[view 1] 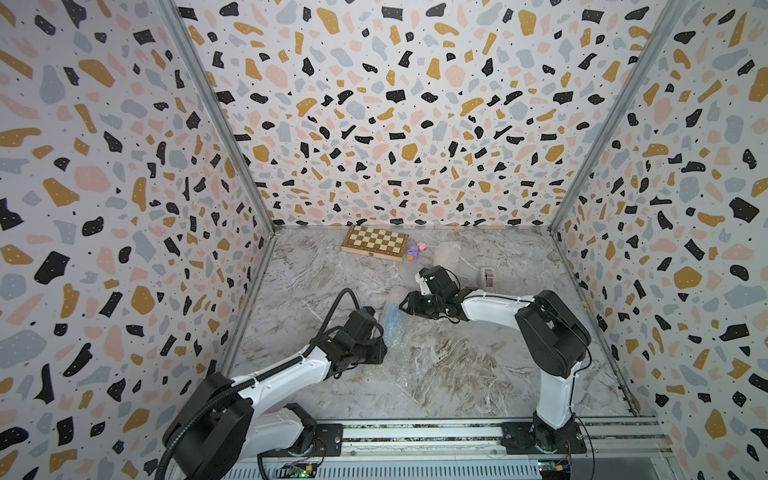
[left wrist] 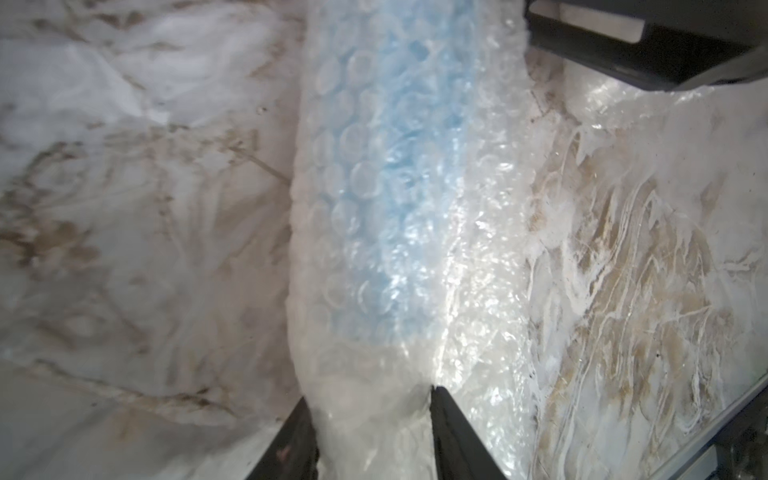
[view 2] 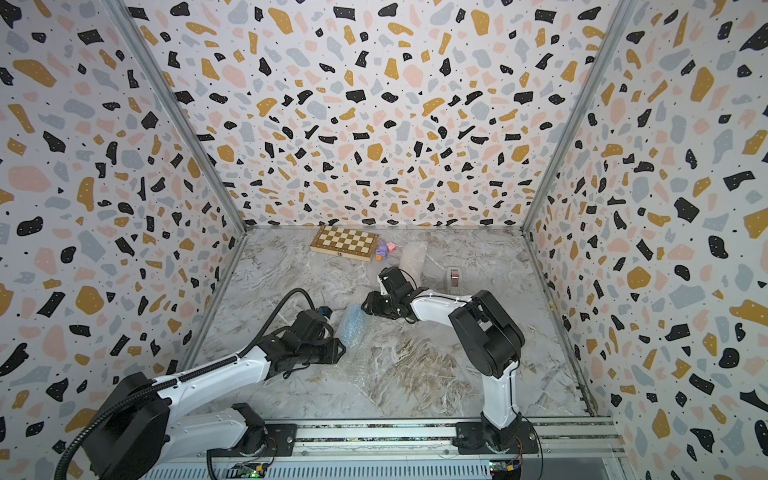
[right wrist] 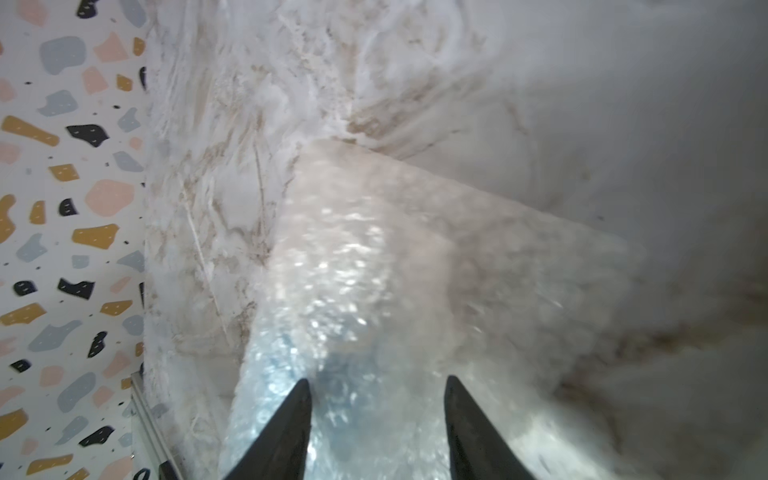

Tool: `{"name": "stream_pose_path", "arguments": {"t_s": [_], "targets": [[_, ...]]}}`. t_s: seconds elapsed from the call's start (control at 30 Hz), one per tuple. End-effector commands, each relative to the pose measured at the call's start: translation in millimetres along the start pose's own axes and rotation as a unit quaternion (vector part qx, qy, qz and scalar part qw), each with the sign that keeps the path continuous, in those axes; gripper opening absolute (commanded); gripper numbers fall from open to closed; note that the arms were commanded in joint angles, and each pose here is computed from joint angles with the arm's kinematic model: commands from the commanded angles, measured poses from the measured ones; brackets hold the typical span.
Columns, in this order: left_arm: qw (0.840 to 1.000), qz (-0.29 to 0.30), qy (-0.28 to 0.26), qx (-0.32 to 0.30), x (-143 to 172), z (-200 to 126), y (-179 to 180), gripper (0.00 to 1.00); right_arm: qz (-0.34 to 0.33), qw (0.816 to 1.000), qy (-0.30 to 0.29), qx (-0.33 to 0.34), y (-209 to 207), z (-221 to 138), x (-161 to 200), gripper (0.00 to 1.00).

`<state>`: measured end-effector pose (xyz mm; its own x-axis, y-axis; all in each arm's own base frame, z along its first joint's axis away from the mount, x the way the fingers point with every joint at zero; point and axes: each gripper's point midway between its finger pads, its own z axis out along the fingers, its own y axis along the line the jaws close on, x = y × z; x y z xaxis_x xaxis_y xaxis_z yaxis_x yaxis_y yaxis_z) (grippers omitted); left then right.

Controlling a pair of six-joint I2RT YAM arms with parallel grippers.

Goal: Wrap vases in bubble wrap
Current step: Wrap the vase in bubble wrap.

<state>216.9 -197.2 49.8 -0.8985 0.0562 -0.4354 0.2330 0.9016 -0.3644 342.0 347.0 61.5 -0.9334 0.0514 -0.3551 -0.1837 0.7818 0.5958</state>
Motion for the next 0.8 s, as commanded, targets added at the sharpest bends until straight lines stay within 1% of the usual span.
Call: {"name": "stream_pose_path", "arguments": {"t_s": [0.0,0.07,0.1,0.13,0.17,0.27,0.37,0.4,0.47,0.53,0.6,0.67,0.7,0.77], "targets": [[0.999,0.029,-0.03,-0.034,-13,3,2,0.33,-0.015,0.999,-0.002,0.052,-12,-26,5,0.6],[0.997,0.054,-0.037,-0.049,-16,4,-2,0.32,-0.02,0.999,0.0,0.043,-1,-39,6,0.65],[0.996,0.064,-0.037,-0.051,-16,5,-5,0.32,-0.023,0.999,0.001,0.041,2,-43,7,0.65],[0.995,0.076,-0.025,-0.063,-11,6,-5,0.31,-0.027,0.999,0.003,0.035,8,-48,9,0.65],[0.993,0.088,-0.024,-0.072,-12,7,-6,0.31,-0.028,0.999,0.009,0.02,16,-51,11,0.65],[0.991,0.101,-0.028,-0.082,-16,7,-10,0.31,-0.019,0.999,0.043,-0.025,36,-47,23,0.67],[0.99,0.112,-0.034,-0.08,-21,5,-17,0.32,-0.007,0.997,0.064,-0.049,47,-37,30,0.68],[0.99,0.111,-0.035,-0.078,-22,5,-18,0.32,-0.003,0.996,0.071,-0.046,46,-34,31,0.68],[0.99,0.114,-0.035,-0.078,-23,4,-19,0.32,-0.001,0.998,0.059,-0.026,38,-37,29,0.68],[0.99,0.116,-0.033,-0.078,-21,4,-18,0.32,0.001,0.999,0.04,-0.025,33,-46,28,0.69],[0.989,0.119,-0.03,-0.078,-18,6,-16,0.32,0.014,0.999,0.045,-0.026,23,-48,31,0.68],[0.99,0.118,-0.026,-0.078,-15,7,-15,0.32,0.03,0.998,0.054,-0.031,12,-45,38,0.64],[0.99,0.118,-0.023,-0.077,-14,8,-15,0.32,0.031,0.998,0.054,-0.031,9,-44,40,0.6],[0.99,0.118,-0.021,-0.078,-14,9,-15,0.32,0.024,0.998,0.053,-0.017,3,-41,44,0.57]]}}
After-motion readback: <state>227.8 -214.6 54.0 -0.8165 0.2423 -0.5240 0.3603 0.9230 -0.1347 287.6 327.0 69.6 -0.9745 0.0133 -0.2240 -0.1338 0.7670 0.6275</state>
